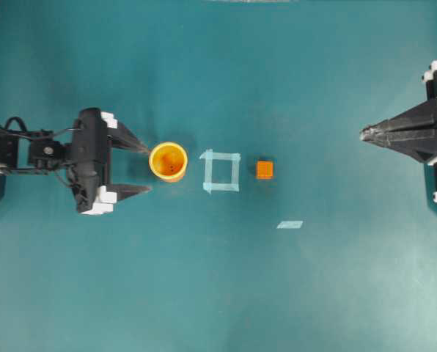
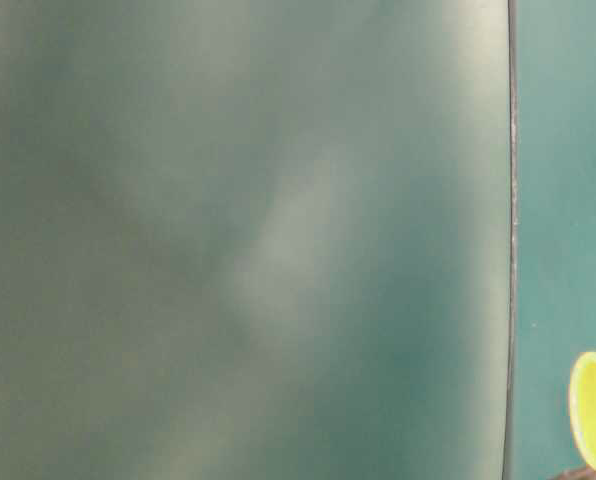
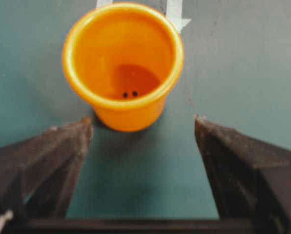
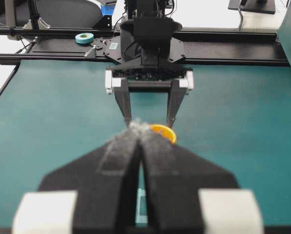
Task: Move the cup to the left with left arm.
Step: 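Close the left gripper around the orange cup's side, then drag the held cup left toward the table's left edge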
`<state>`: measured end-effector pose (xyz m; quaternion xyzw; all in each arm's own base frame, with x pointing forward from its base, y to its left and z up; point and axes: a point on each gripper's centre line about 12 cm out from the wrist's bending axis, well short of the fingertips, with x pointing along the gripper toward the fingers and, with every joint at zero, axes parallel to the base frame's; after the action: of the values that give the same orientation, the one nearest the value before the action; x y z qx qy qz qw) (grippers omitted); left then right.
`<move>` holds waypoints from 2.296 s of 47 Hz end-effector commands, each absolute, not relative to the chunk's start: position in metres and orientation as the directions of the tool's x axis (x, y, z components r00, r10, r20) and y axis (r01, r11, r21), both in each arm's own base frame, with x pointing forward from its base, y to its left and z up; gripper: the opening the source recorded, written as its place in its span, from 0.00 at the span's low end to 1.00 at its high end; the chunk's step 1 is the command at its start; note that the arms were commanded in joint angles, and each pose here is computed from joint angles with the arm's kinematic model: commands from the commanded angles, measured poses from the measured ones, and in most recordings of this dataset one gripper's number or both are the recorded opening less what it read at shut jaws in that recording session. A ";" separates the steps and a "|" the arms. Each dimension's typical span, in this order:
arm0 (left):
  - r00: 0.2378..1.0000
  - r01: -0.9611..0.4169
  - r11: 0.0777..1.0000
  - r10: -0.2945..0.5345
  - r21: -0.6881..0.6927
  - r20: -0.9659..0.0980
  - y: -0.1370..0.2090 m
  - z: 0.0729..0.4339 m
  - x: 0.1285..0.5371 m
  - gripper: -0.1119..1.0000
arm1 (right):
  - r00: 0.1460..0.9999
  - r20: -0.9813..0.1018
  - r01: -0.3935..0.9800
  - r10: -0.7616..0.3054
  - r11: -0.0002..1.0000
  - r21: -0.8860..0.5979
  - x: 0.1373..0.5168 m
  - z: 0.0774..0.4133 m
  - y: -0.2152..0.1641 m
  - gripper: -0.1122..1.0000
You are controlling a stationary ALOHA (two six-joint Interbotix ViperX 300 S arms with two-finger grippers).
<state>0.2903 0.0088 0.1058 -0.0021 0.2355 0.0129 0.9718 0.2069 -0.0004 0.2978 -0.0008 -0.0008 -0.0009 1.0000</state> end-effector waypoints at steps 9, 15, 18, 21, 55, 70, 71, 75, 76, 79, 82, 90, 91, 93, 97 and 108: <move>0.904 -0.028 1.000 0.026 0.003 -0.428 0.010 0.103 0.317 0.84 | 0.999 0.038 0.003 -0.003 1.000 -0.003 0.209 0.312 -0.001 0.10; 0.908 -0.028 1.000 0.026 0.003 -0.419 0.011 0.098 0.329 0.84 | 0.999 0.038 0.003 -0.003 1.000 -0.003 0.209 0.312 -0.001 0.10; 0.911 -0.029 1.000 0.027 0.002 -0.412 0.011 0.097 0.336 0.84 | 0.999 0.040 0.004 -0.004 1.000 -0.002 0.209 0.313 -0.001 0.10; 0.912 -0.029 1.000 0.028 0.003 -0.409 0.012 0.096 0.343 0.84 | 0.999 0.040 0.003 -0.003 1.000 -0.003 0.209 0.313 -0.001 0.10; 0.933 -0.027 1.000 0.021 -0.010 -0.358 0.011 0.100 0.361 0.70 | 1.000 0.008 0.003 -0.003 1.000 0.000 0.209 0.309 -0.001 0.10; 0.924 -0.027 1.000 0.021 -0.011 -0.383 0.010 0.101 0.356 0.70 | 1.000 0.008 0.002 -0.002 1.000 0.001 0.209 0.309 0.000 0.10; 0.924 -0.029 1.000 0.022 -0.011 -0.383 0.011 0.102 0.355 0.70 | 1.000 0.008 0.003 -0.003 1.000 0.000 0.209 0.309 -0.001 0.10; 0.923 -0.028 1.000 0.021 -0.013 -0.384 0.010 0.106 0.352 0.70 | 1.000 0.009 0.004 -0.004 1.000 0.002 0.209 0.310 -0.001 0.10; 0.924 -0.028 1.000 0.021 -0.013 -0.383 0.010 0.107 0.351 0.70 | 1.000 0.008 0.003 -0.003 1.000 0.000 0.209 0.309 -0.001 0.10; 0.925 -0.030 0.999 0.023 -0.013 -0.378 0.011 0.110 0.349 0.70 | 1.000 0.008 0.003 -0.003 1.000 0.000 0.209 0.309 -0.001 0.10; 0.929 -0.028 1.000 0.021 -0.012 -0.368 0.010 0.115 0.347 0.70 | 1.000 0.008 0.003 -0.003 1.000 0.000 0.209 0.309 -0.001 0.10; 0.925 -0.028 1.000 0.021 -0.012 -0.378 0.010 0.118 0.339 0.70 | 1.000 0.009 0.003 -0.003 1.000 0.000 0.209 0.310 -0.001 0.10; 0.922 -0.029 0.999 0.023 -0.012 -0.386 0.010 0.117 0.337 0.70 | 1.000 0.009 0.003 -0.003 1.000 0.000 0.209 0.310 -0.001 0.10; 0.917 -0.028 1.000 0.021 -0.011 -0.398 0.010 0.115 0.333 0.70 | 1.000 0.011 0.004 -0.004 1.000 0.002 0.209 0.310 -0.001 0.10; 0.911 -0.030 0.999 0.022 -0.012 -0.412 0.010 0.112 0.324 0.70 | 1.000 0.009 0.002 -0.002 1.000 0.002 0.209 0.310 0.000 0.10; 0.907 -0.028 1.000 0.021 -0.012 -0.421 0.009 0.107 0.301 0.70 | 1.000 0.011 0.004 -0.004 1.000 0.003 0.209 0.310 -0.001 0.10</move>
<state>0.3034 0.0092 0.0981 -0.0101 0.2362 0.0135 0.9716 0.2068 -0.0003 0.2956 -0.0008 0.0130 -0.0009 0.9999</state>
